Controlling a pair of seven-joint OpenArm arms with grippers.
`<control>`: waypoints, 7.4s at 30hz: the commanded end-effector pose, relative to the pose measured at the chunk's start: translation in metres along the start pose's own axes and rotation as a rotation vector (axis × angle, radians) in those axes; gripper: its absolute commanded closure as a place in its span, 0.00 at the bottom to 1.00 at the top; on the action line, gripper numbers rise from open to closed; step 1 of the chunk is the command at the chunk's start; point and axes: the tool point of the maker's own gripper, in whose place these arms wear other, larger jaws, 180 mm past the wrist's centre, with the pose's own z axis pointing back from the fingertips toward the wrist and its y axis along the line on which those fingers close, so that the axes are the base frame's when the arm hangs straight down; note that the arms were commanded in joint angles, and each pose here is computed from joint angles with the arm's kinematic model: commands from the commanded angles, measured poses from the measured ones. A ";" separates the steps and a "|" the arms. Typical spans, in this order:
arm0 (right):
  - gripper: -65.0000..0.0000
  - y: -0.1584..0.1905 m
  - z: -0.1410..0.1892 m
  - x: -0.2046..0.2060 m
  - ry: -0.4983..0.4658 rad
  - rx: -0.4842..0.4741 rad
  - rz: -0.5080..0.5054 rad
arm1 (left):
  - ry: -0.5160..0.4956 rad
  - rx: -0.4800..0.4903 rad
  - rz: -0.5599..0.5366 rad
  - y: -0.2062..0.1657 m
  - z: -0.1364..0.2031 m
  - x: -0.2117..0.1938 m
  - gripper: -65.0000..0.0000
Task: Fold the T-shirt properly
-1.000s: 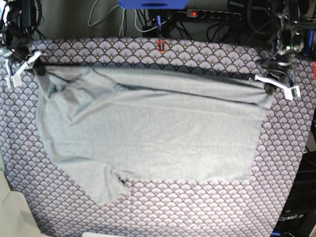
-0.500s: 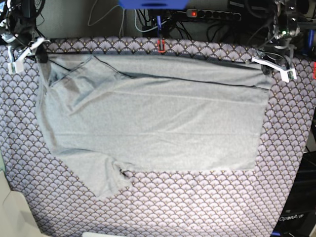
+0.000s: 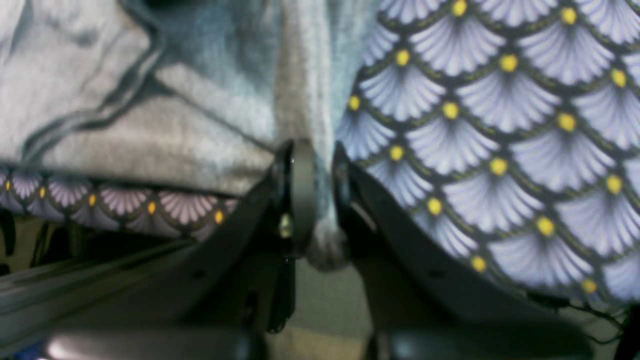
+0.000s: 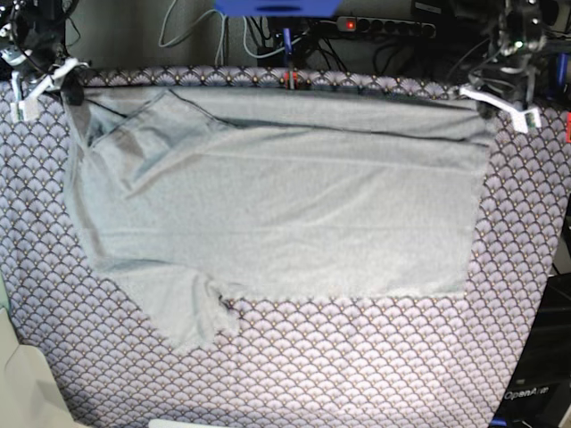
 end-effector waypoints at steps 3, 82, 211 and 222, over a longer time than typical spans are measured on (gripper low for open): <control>1.00 -0.008 0.007 0.006 -0.023 -0.019 0.018 | -0.031 -0.025 -0.051 0.005 0.001 0.010 1.00; 1.00 0.032 -0.007 0.006 -0.064 0.049 -0.014 | -0.142 -0.119 -0.038 0.019 0.022 0.064 1.00; 0.83 0.131 -0.045 0.024 -0.018 -0.082 0.290 | -0.149 -0.083 -0.073 0.016 0.012 0.069 1.00; 1.00 0.132 -0.041 0.036 -0.052 -0.092 0.306 | -0.149 -0.083 -0.073 0.016 0.012 0.069 1.00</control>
